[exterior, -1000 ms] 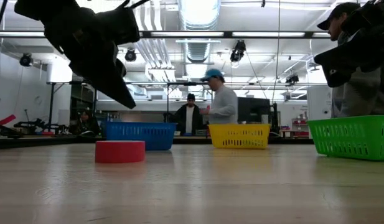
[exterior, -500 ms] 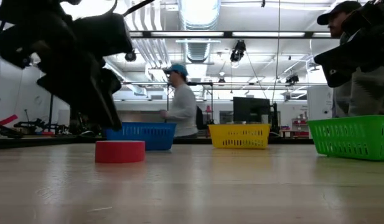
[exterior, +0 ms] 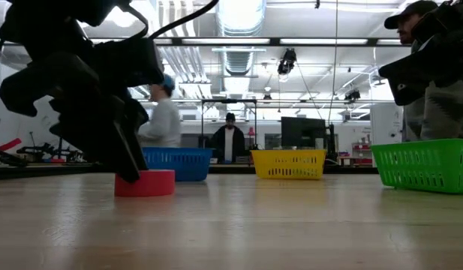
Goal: Pick and place Stapler, Stapler remover, tape
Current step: Put the red tape into the blue bin
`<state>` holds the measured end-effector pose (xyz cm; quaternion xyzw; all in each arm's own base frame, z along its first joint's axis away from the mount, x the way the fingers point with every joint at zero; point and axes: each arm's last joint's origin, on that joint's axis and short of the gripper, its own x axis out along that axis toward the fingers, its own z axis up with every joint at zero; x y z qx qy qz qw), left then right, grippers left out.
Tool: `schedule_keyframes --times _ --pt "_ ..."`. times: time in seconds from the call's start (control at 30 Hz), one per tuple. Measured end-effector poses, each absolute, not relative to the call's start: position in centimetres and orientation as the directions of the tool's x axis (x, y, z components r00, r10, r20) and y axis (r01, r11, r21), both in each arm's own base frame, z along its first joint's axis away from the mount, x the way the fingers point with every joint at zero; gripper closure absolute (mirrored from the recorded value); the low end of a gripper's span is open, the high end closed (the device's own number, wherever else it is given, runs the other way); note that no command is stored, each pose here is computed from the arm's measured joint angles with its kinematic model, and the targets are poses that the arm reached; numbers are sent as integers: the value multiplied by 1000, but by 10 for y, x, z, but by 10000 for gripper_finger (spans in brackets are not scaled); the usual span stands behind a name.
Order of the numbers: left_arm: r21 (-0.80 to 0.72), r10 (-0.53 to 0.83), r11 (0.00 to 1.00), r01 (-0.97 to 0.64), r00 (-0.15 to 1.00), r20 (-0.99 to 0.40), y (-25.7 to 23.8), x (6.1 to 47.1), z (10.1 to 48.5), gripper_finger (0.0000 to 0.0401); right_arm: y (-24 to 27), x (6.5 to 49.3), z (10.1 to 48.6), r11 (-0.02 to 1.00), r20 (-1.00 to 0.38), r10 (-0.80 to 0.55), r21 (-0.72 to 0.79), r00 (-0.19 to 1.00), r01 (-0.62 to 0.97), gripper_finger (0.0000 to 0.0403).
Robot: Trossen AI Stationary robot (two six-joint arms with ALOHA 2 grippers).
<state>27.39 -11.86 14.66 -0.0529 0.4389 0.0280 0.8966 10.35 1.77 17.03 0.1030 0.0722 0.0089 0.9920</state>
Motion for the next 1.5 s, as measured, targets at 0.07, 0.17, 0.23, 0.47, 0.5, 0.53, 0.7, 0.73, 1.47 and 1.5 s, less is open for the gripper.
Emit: schedule_keyframes --times 0.07,0.17,0.23,0.47,0.5,0.53,0.7,0.73,1.47,1.5 --pt "-69 5 993 -97 612 -791 -119 275 146 230 18 104 170 979 -141 32 206 989 -2 394" --pt "-65 8 993 -98 611 -792 -119 275 144 241 18 104 170 979 -141 32 206 989 -2 394" --pt "-59 16 993 -103 611 -792 -119 276 144 256 18 104 170 979 -141 32 205 989 -2 394" --pt "-53 25 993 -110 610 -792 -118 275 144 332 18 104 170 979 -141 32 205 989 -2 394" --pt "-53 25 992 -110 610 -792 -118 275 144 342 18 104 170 979 -142 32 205 989 -2 394" --pt "-52 28 992 -112 611 -791 -118 275 144 352 18 104 170 979 -142 32 205 989 -2 394" --pt "-39 46 992 -123 617 -785 -118 275 145 362 18 104 170 979 -142 32 205 989 -2 394" --pt "-32 56 991 -130 620 -783 -117 275 145 361 18 104 170 979 -142 32 205 989 -2 394" --pt "51 182 979 -199 731 -657 -100 288 189 341 18 104 170 979 -143 32 205 989 -2 394" --pt "58 194 977 -207 735 -650 -98 288 192 342 18 104 170 979 -143 32 205 989 -2 394"
